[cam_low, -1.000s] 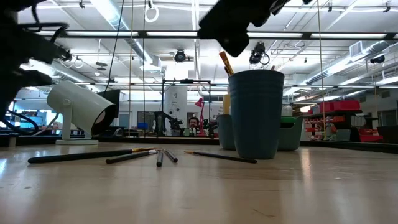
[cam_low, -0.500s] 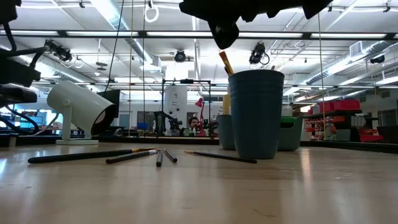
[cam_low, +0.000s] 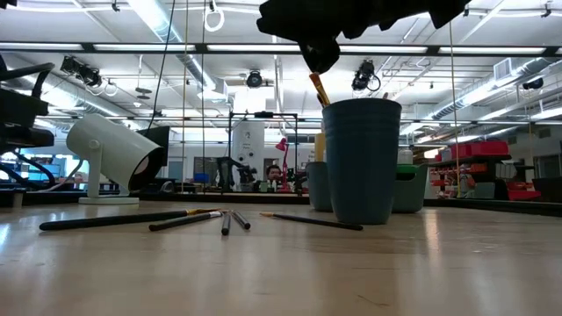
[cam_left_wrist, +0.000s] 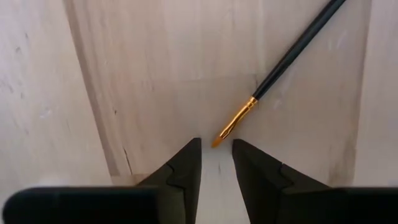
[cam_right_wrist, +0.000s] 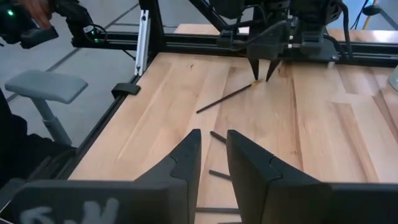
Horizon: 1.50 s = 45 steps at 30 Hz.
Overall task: Pick & Place Paint Supplies
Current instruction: Put the gold paint brush into the cup
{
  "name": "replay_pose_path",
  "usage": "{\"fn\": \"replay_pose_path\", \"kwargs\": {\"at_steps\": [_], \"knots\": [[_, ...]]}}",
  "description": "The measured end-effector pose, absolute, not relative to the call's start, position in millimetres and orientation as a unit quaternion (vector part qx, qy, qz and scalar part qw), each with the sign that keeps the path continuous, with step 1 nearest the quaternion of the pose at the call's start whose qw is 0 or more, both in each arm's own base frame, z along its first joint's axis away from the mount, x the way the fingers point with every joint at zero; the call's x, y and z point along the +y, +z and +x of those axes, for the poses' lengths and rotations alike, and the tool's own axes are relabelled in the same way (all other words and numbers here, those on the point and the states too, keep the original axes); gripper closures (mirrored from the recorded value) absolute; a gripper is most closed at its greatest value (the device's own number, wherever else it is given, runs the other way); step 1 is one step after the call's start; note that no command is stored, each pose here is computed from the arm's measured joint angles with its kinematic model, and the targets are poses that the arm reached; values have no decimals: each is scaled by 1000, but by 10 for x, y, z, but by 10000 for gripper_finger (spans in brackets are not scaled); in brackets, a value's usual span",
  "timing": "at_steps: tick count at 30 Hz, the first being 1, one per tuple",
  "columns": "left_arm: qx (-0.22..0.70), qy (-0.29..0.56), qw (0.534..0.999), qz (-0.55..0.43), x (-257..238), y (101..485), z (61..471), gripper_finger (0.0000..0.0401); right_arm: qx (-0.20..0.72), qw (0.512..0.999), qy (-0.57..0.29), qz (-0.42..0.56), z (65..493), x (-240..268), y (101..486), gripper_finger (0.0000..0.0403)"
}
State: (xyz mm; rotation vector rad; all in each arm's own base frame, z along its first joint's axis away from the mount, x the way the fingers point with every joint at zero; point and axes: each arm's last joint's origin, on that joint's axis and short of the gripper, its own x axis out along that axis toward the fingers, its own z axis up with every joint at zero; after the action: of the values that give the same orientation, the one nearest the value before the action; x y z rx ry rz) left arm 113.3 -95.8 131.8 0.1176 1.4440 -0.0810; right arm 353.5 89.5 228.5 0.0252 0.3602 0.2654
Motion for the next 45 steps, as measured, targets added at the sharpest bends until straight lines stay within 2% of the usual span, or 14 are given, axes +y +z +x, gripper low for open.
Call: {"fn": "replay_pose_path", "kwargs": {"at_steps": [17, 21, 24, 28, 35, 39, 45], "knots": [[653, -36, 754, 53, -966, 1316, 1147, 392, 187, 974, 132, 8, 3530, 893, 2270, 323], [649, -43, 757, 61, -991, 1361, 1178, 394, 185, 974, 132, 8, 3532, 894, 2276, 323], [618, -63, 780, 82, -1049, 1461, 1268, 396, 175, 977, 126, 6, 3541, 887, 2294, 323], [569, -70, 805, 153, -1105, 1648, 1380, 397, 155, 984, 82, 6, 3558, 862, 2328, 323], [466, -59, 846, 251, -1219, 2075, 1598, 398, 128, 986, 74, 72, 3596, 777, 2390, 323], [423, -51, 841, 333, -1239, 2242, 1664, 398, 115, 986, 83, 84, 3608, 754, 2416, 313], [391, -52, 829, 396, -1257, 2322, 1710, 398, 92, 990, 77, 81, 3637, 651, 2459, 264]]}}
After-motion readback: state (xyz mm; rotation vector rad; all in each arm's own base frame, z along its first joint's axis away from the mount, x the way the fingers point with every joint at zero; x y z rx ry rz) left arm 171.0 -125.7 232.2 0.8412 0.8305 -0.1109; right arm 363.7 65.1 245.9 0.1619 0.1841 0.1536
